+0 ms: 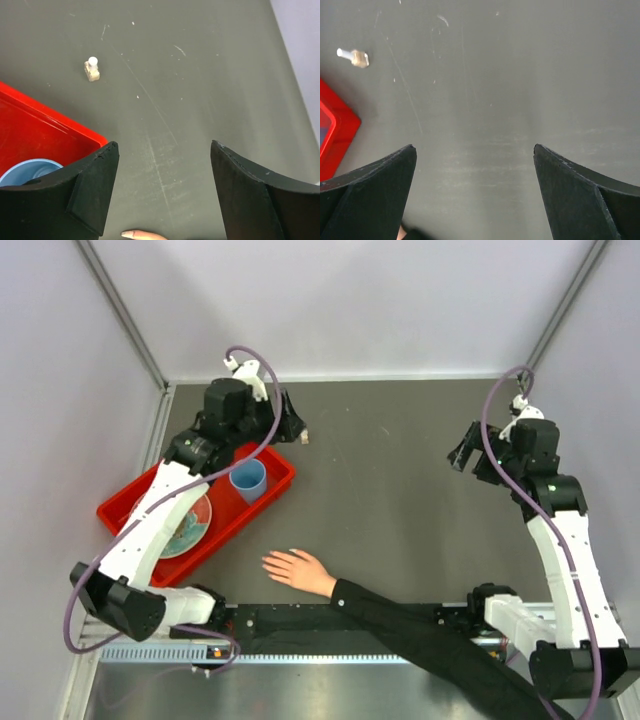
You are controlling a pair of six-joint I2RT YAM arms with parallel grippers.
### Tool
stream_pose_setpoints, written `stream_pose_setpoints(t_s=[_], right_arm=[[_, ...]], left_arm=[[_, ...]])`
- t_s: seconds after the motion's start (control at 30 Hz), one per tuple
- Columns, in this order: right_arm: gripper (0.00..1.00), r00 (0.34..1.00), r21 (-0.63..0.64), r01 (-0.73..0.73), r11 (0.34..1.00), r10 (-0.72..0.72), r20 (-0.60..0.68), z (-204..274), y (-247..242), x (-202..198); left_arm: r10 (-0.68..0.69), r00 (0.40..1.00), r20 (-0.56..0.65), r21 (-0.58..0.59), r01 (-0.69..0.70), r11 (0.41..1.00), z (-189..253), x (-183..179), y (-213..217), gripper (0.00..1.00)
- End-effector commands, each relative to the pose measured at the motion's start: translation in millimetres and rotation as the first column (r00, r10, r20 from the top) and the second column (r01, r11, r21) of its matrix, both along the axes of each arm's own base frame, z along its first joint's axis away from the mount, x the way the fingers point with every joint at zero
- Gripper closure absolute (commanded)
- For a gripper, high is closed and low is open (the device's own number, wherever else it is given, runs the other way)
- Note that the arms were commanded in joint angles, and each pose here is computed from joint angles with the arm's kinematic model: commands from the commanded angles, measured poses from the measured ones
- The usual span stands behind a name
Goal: Paint the nails
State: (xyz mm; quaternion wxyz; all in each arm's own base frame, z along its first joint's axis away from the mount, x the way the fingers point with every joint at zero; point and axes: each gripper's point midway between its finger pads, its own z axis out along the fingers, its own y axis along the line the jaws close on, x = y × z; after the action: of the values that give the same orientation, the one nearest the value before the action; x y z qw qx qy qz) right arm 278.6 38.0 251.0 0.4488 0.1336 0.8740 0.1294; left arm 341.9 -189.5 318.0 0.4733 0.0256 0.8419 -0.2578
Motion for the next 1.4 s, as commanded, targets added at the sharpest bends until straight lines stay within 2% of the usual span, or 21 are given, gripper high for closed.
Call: stream_pose_setpoints(t_s=[0.0, 0.13, 0.2, 0.27, 0.3, 0.33, 0.4, 0.47, 0.5, 0.53, 0.57, 0.63, 0.67, 0.7, 0.77, 0.83, 1.13, 1.37], right_arm=[[0.01, 0.999, 0.061, -0.03, 0.998, 0.029, 0.016, -5, 10, 13], [0.01, 0.999, 0.048, -0.046, 0.998, 0.047, -0.014, -13, 11, 10], [0.01, 0.999, 0.044, -0.051, 0.998, 0.051, -0.013, -14, 11, 9], [0.01, 0.999, 0.045, -0.054, 0.997, 0.055, -0.002, -11, 11, 7], [0.01, 0.998, 0.045, -0.06, 0.997, 0.059, 0.004, -10, 12, 6], [0.01, 0.998, 0.047, -0.064, 0.997, 0.064, 0.008, -9, 13, 5], [0.01, 0.997, 0.049, -0.074, 0.996, 0.073, 0.03, -2, 14, 4], [0.01, 0.996, 0.05, -0.085, 0.995, 0.083, 0.04, 1, 16, 1], [0.01, 0.995, 0.045, -0.088, 0.995, 0.086, 0.043, 3, 16, 0], [0.01, 0.995, 0.043, -0.089, 0.995, 0.087, 0.039, 2, 15, -1], [0.01, 0.995, 0.041, -0.092, 0.995, 0.091, 0.037, 1, 16, -2], [0.01, 0.995, 0.033, -0.094, 0.995, 0.092, 0.036, 0, 15, -4], [0.01, 0.995, 0.031, -0.094, 0.995, 0.093, 0.032, -2, 14, -5], [0.01, 0.995, 0.027, -0.096, 0.995, 0.095, 0.035, -3, 14, -5], [0.01, 0.995, 0.029, -0.097, 0.995, 0.096, 0.034, -5, 14, -6], [0.01, 0.994, 0.03, -0.101, 0.994, 0.1, 0.039, -5, 15, -6], [0.01, 0.993, 0.035, -0.11, 0.993, 0.109, 0.035, -7, 17, -3], [0.01, 0.994, 0.034, -0.108, 0.994, 0.107, 0.033, -9, 16, -2]], left_arm=[[0.065, 0.994, 0.084, 0.001, -0.065, 0.998, 9, 19, 2, 0.21], [0.107, 0.993, 0.049, 0.064, -0.11, 0.992, -13, 39, -1, 0.29], [0.157, 0.987, 0.016, 0.138, -0.158, 0.978, -37, 55, 2, 0.3], [0.184, 0.983, 0.01, 0.179, -0.183, 0.967, -41, 70, 2, 0.33], [0.216, 0.976, -0.026, 0.238, -0.204, 0.95, -64, 82, 5, 0.34], [0.229, 0.973, -0.011, 0.256, -0.218, 0.942, -62, 92, 5, 0.35], [0.251, 0.967, -0.051, 0.328, -0.222, 0.918, -95, 111, 4, 0.38], [0.272, 0.962, -0.035, 0.353, -0.242, 0.904, -93, 130, 2, 0.41], [0.274, 0.96, -0.063, 0.384, -0.23, 0.894, -114, 140, -2, 0.42], [0.27, 0.962, -0.036, 0.379, -0.237, 0.894, -109, 151, -5, 0.42], [0.269, 0.961, -0.061, 0.403, -0.223, 0.888, -129, 159, -9, 0.42], [0.273, 0.96, -0.064, 0.402, -0.225, 0.888, -131, 172, -11, 0.42], [0.271, 0.958, -0.093, 0.417, -0.21, 0.884, -150, 178, -14, 0.41], [0.267, 0.96, -0.079, 0.407, -0.213, 0.888, -144, 186, -17, 0.42], [0.267, 0.957, -0.111, 0.439, -0.194, 0.877, -166, 193, -18, 0.42], [0.283, 0.953, -0.107, 0.444, -0.208, 0.871, -164, 201, -17, 0.43], [0.328, 0.932, -0.154, 0.509, -0.21, 0.835, -202, 196, -7, 0.47], [0.326, 0.926, -0.19, 0.512, -0.189, 0.838, -222, 193, -5, 0.51]])
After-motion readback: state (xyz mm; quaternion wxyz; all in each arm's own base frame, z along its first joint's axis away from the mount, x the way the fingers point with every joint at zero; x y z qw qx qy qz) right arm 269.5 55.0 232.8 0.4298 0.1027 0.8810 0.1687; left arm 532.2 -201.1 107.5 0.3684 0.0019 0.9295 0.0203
